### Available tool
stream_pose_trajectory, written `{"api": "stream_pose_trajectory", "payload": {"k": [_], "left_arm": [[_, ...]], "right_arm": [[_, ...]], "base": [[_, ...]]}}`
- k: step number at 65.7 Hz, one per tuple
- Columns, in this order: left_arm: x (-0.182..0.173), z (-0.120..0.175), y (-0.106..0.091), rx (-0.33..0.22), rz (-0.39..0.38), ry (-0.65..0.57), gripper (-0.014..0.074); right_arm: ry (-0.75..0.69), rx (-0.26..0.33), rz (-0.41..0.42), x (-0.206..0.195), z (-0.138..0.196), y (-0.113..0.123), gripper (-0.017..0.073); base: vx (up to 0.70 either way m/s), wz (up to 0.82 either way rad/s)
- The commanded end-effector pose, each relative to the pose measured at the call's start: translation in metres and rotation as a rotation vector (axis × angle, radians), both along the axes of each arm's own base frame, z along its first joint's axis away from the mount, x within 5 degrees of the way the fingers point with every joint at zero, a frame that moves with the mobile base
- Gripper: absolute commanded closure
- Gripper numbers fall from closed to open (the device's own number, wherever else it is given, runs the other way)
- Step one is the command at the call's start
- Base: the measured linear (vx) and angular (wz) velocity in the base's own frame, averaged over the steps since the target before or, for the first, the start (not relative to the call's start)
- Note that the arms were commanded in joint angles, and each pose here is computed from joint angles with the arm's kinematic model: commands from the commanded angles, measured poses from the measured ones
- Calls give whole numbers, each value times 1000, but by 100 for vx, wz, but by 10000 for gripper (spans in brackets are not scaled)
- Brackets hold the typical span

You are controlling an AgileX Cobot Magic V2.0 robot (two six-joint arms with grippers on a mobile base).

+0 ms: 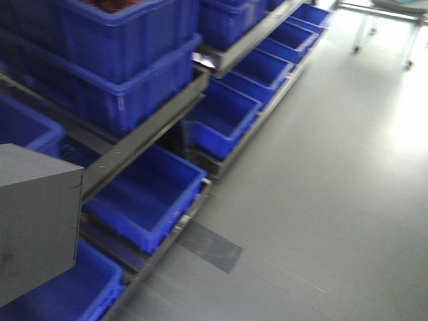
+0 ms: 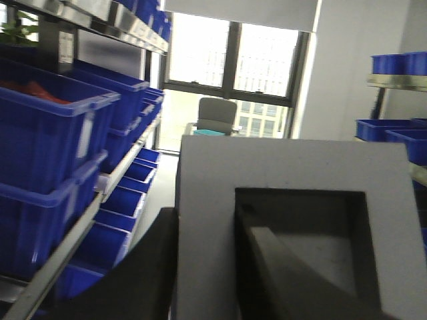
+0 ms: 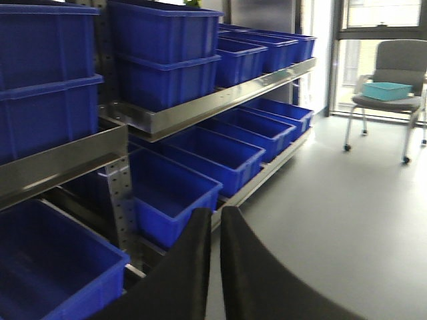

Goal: Sort gray base to blue bin
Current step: 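Turn the base toward the rack of empty blue bins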

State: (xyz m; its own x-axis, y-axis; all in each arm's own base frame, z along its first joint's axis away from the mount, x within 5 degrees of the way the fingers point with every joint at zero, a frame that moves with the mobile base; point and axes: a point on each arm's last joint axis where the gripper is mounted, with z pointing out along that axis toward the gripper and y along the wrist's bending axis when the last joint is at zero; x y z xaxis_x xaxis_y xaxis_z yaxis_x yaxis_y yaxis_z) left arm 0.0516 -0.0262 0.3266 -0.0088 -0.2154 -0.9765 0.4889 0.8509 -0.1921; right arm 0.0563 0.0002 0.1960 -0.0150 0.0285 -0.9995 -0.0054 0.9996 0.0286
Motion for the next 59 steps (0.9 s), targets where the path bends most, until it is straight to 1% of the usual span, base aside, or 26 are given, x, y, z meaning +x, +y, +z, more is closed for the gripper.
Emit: {"api": "stream_pose_trajectory", "payload": {"k": [1,35,59], "left_arm": [[-3,17,-1,-62,-32,-95,589],[-3,17,-1,-62,-32,-95,589],[-3,17,-1,-62,-32,-95,589]], "right_arm": [[-81,-13,-3,-1,7,0,564],[-81,-13,-3,-1,7,0,564],[-81,-13,-3,-1,7,0,564]], "base": [[23,78],[21,77],[18,69]]}}
